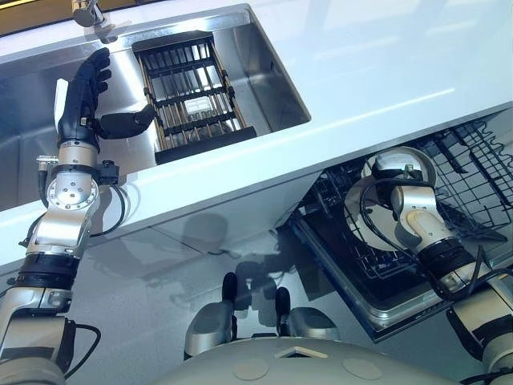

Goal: Pick up plates and place into dishwasher.

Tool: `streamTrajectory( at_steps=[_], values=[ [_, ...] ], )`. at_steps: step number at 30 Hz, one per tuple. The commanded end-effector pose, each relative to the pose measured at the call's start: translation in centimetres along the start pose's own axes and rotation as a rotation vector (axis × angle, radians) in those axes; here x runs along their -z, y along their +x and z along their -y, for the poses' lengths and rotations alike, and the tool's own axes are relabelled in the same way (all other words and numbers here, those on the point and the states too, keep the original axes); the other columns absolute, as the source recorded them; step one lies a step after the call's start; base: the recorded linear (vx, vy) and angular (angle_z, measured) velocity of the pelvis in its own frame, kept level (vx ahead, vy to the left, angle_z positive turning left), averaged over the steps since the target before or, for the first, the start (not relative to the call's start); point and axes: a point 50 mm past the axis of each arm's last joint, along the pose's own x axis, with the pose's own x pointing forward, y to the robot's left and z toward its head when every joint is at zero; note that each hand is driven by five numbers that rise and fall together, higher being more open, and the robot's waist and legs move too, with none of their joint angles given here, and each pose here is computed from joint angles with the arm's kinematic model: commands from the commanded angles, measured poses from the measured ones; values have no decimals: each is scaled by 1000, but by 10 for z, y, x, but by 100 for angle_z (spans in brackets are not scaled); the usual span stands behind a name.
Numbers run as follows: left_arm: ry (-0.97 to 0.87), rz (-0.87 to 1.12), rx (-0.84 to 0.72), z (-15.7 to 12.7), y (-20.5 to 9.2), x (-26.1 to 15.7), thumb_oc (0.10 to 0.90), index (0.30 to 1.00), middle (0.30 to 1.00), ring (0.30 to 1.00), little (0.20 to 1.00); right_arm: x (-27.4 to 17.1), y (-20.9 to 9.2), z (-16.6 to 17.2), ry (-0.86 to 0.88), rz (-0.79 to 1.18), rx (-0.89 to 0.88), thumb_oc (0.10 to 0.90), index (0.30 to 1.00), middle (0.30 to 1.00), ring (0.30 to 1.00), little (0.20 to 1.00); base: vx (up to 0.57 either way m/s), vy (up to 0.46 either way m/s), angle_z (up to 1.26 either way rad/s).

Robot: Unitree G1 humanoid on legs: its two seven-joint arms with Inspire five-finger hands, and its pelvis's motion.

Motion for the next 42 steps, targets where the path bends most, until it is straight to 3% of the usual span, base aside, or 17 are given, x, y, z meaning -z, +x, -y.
streamTrajectory(
  at_steps=[1, 8, 14, 17, 31, 38, 39, 42],
  values=[
    [-71, 236, -14, 7, 17, -50, 800, 900, 900, 900, 900, -15, -12, 55, 67, 64, 218, 800, 900, 900, 900, 900, 0, 0, 0],
    [-76, 228, -7, 11, 14, -45, 800, 900, 900, 900, 900, -19, -12, 46, 200, 114, 217, 800, 900, 900, 900, 900, 0, 0, 0],
    [-74, 216, -4, 12, 12, -41, 800, 900, 900, 900, 900, -16, -23, 71, 532, 249, 377, 800, 900, 900, 900, 900, 0, 0, 0],
    [-72, 212, -7, 14, 9, -38, 800, 900, 900, 900, 900, -12, -27, 75, 612, 267, 417, 800, 900, 900, 900, 900, 0, 0, 0],
    [-54, 189, -53, 1, -4, -30, 800, 900, 900, 900, 900, 34, -44, 44, 913, 266, 541, 800, 900, 900, 900, 900, -4, -1, -2],
    [-129, 149, -110, -9, -28, -9, 800, 900, 900, 900, 900, 41, -71, 14, 1462, 490, 693, 800, 900, 900, 900, 900, -27, -7, -12],
    [-163, 143, -139, -13, -33, -6, 800, 900, 900, 900, 900, 41, -75, 5, 1619, 537, 700, 800, 900, 900, 900, 900, -27, -3, -11],
    [-213, 143, -168, -19, -40, -1, 800, 900, 900, 900, 900, 45, -74, -17, 1811, 523, 692, 800, 900, 900, 900, 900, -17, -7, -13]
  ],
)
